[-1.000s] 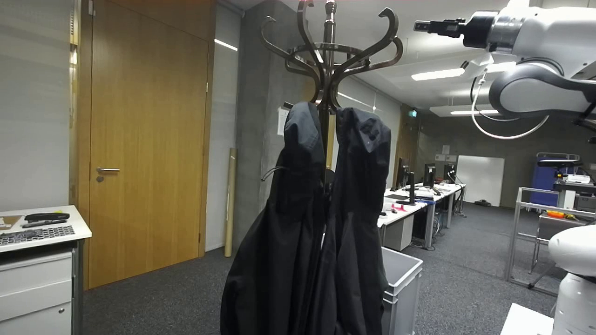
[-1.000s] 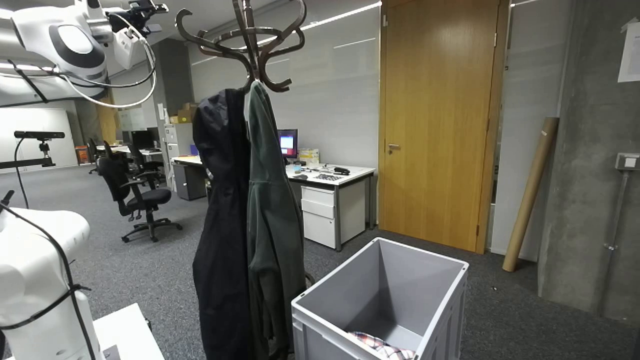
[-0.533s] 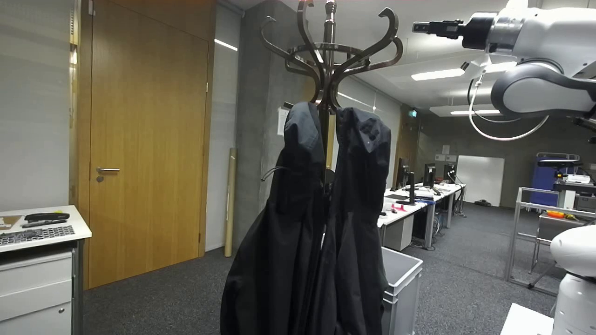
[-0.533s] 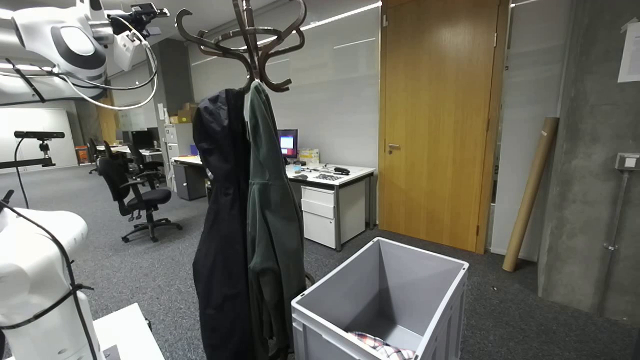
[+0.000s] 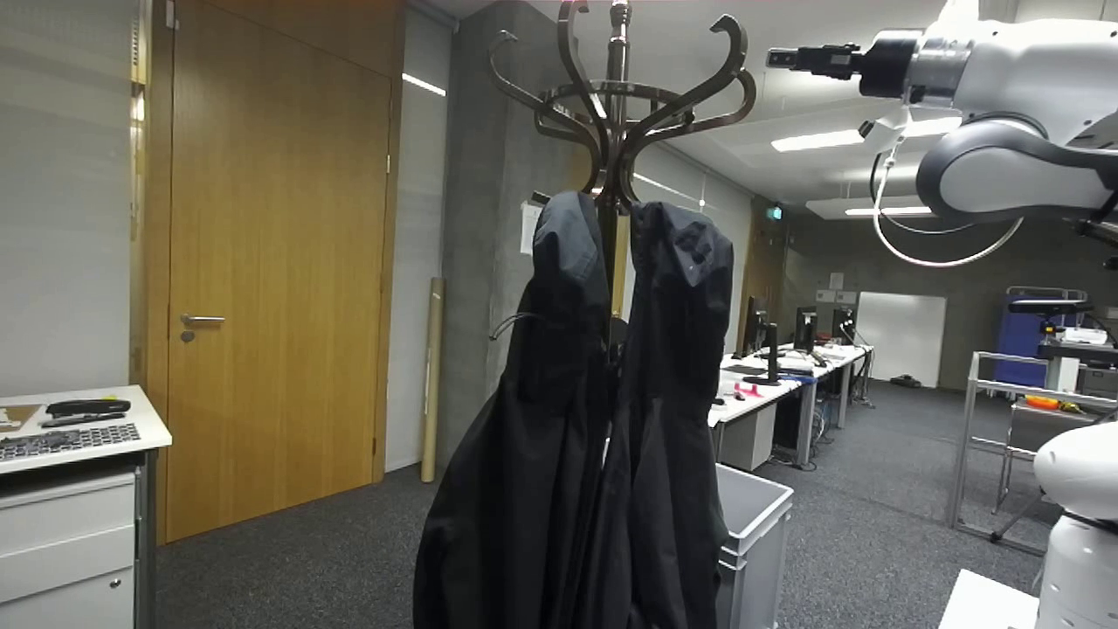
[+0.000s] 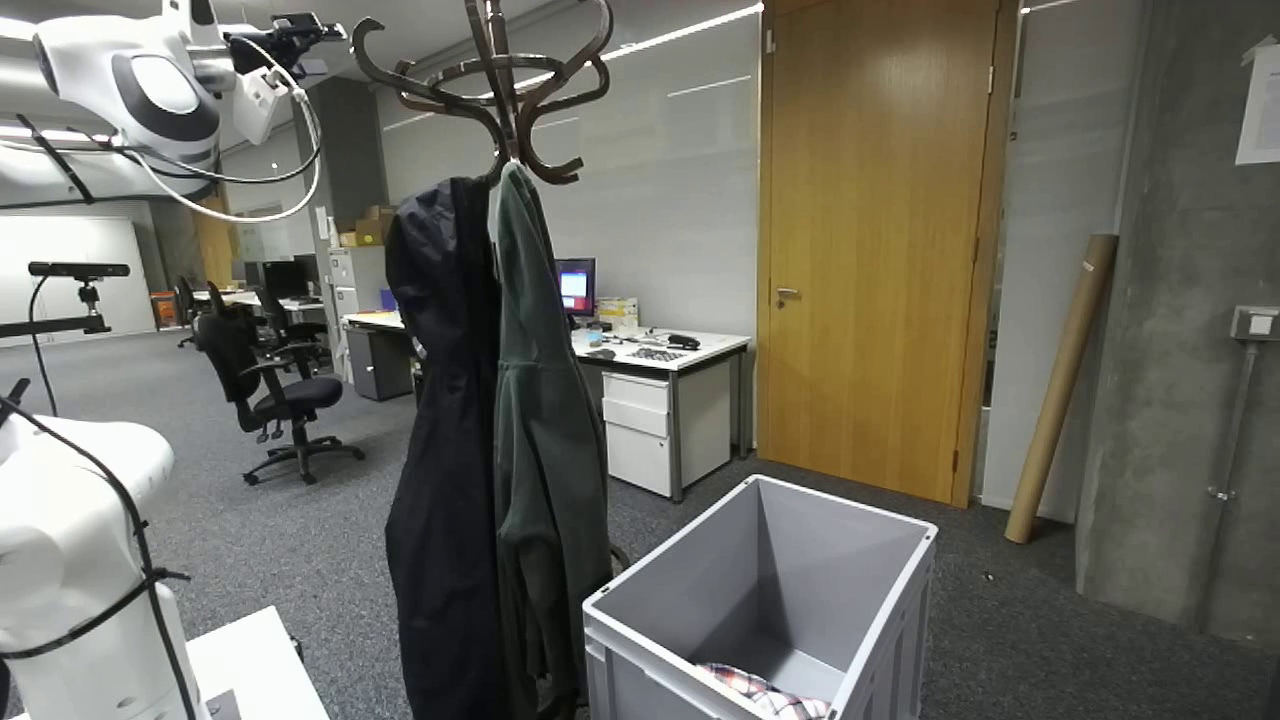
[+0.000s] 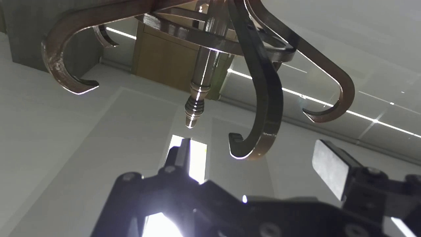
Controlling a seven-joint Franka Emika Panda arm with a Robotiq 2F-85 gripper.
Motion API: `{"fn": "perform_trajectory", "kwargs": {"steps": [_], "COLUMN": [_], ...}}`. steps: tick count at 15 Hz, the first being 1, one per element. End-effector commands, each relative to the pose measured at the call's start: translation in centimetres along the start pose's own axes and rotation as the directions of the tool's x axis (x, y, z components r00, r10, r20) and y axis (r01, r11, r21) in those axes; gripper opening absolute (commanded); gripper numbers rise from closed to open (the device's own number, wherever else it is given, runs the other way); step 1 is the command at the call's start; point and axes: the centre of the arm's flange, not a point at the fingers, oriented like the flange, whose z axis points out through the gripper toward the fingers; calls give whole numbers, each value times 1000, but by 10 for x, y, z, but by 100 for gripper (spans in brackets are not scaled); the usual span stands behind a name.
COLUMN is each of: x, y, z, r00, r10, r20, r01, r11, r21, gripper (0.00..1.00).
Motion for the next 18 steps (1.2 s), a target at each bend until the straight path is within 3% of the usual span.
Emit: {"fn": "perform_trajectory", "kwargs": {"steps": [1,18], "x": [1,-9], "y": [3,-8], "z": [11,56], "r00": [1000,999], "r10": [8,36], "r20": [-3,-21], "r01": [-8,-34], "r11": [999,996], "r21": [34,76], "gripper": [100,100]}}
